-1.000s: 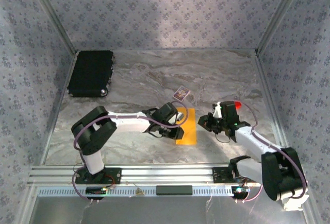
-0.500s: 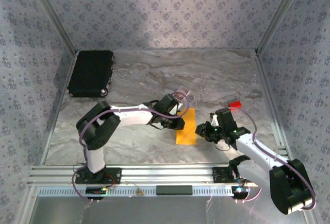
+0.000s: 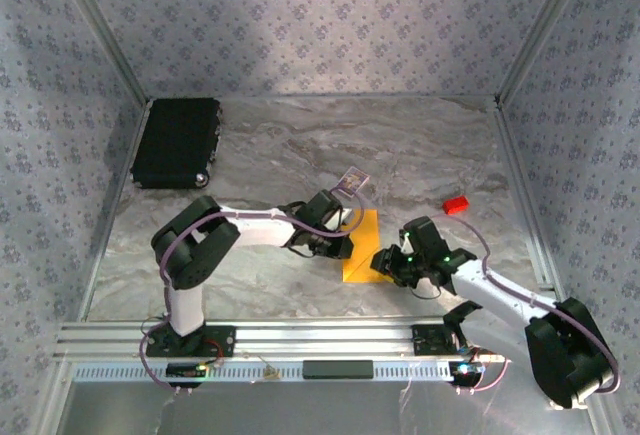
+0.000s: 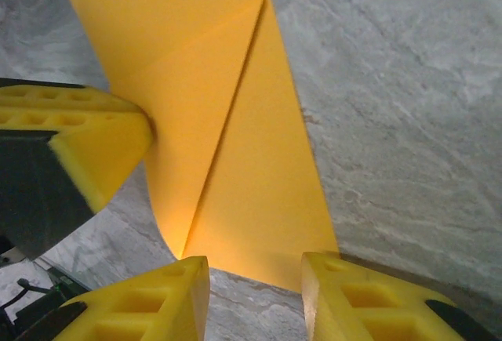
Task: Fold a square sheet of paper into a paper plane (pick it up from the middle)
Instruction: Turn over the paper at the center of the table.
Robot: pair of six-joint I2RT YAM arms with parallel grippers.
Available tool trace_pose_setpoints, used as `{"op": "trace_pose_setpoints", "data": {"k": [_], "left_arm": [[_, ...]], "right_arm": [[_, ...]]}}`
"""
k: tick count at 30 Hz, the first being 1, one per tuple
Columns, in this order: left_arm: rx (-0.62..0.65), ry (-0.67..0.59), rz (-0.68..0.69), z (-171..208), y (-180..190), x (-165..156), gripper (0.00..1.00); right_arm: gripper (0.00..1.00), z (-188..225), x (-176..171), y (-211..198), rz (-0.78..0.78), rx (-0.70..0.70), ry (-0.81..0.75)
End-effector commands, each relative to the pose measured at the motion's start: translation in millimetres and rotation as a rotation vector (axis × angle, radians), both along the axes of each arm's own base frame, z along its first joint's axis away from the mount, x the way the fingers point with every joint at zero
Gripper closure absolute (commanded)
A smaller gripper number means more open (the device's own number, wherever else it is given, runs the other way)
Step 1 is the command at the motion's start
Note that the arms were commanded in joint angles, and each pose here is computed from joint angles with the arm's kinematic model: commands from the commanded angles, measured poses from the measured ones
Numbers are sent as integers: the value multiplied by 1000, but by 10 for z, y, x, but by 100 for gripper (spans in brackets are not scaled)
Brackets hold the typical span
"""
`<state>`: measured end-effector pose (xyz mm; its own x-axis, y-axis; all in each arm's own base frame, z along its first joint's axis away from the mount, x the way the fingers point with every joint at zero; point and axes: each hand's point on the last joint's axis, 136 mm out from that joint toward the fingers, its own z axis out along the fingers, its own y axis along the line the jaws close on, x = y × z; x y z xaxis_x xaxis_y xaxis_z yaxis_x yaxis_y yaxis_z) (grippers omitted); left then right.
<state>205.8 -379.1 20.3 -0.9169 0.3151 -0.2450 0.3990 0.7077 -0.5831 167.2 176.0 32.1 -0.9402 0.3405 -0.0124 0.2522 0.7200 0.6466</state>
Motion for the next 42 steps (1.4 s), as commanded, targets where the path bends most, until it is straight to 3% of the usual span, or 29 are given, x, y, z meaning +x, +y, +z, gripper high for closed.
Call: {"op": "trace_pose_setpoints", "data": {"k": [1, 8, 14, 18, 29, 42], "left_arm": [[93, 67, 2, -231, 227, -190, 88], [81, 63, 0, -209, 196, -176, 88], [81, 60, -4, -192, 203, -180, 88], [82, 54, -8, -174, 201, -175, 88], [64, 70, -13, -143, 167, -194, 88], [30, 56, -23, -67, 100, -169, 88]], "right_arm": [[61, -35, 27, -50, -25, -57, 19], [57, -24, 104, 97, -14, 4, 4], [54, 224, 309, 266, -10, 109, -82], [51, 237, 420, 217, -17, 81, -96], [52, 168, 653, 163, -37, 132, -87], [59, 82, 688, 84, -46, 149, -102]]}}
